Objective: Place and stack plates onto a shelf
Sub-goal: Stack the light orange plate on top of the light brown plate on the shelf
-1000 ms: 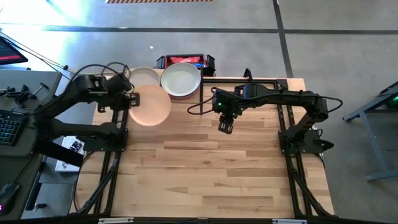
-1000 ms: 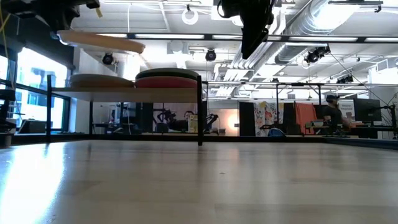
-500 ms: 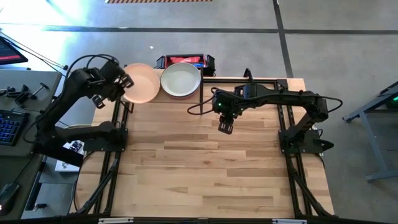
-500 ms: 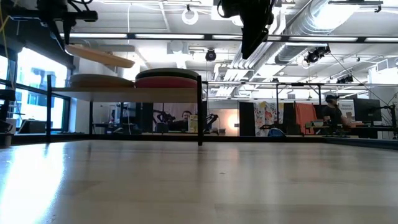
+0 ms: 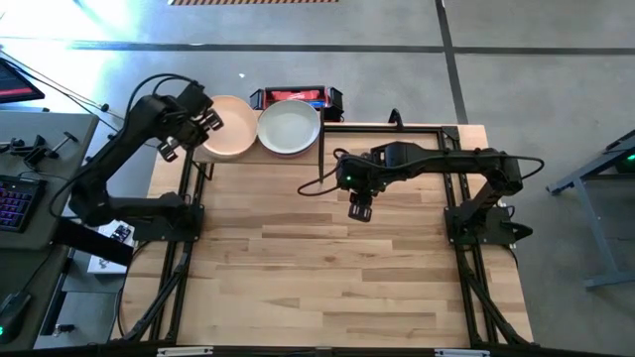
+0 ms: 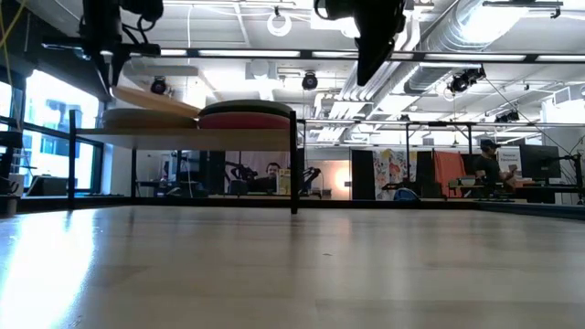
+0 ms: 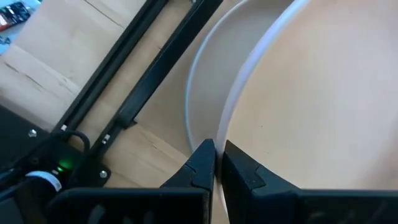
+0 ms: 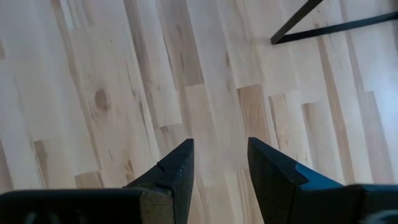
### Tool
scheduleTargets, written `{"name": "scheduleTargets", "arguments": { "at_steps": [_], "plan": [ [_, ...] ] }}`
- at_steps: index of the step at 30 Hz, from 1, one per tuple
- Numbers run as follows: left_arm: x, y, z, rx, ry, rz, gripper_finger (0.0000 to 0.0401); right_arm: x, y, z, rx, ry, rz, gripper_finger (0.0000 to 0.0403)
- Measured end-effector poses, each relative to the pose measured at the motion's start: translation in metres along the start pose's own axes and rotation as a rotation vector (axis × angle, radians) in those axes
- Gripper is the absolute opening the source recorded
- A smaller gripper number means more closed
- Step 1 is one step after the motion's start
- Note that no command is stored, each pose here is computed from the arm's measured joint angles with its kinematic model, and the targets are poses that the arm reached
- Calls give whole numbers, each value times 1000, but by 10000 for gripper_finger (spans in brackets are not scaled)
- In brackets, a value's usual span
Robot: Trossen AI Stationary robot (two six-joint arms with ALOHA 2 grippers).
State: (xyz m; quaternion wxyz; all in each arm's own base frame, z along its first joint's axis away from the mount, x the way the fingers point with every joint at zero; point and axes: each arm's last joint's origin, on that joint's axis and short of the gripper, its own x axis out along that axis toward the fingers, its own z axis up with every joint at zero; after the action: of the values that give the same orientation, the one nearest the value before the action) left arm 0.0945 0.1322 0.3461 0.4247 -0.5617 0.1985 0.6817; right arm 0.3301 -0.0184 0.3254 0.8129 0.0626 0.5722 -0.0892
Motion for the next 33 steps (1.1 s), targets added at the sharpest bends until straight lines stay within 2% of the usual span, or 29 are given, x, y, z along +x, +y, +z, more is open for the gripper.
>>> {"name": "scheduleTargets", "arguments": {
  "at_steps": [7,20,33],
  "plan": [
    [10,-5,8,39,14,45,7,0,0,-2,-1,24,-10,128],
    [12,-2,15,60,46,45,10,0,0,-2,-2,25,-11,128],
    [12,-3,18,90,153,-36,70,0,0,-2,-2,24,-10,128]
  ]
}}
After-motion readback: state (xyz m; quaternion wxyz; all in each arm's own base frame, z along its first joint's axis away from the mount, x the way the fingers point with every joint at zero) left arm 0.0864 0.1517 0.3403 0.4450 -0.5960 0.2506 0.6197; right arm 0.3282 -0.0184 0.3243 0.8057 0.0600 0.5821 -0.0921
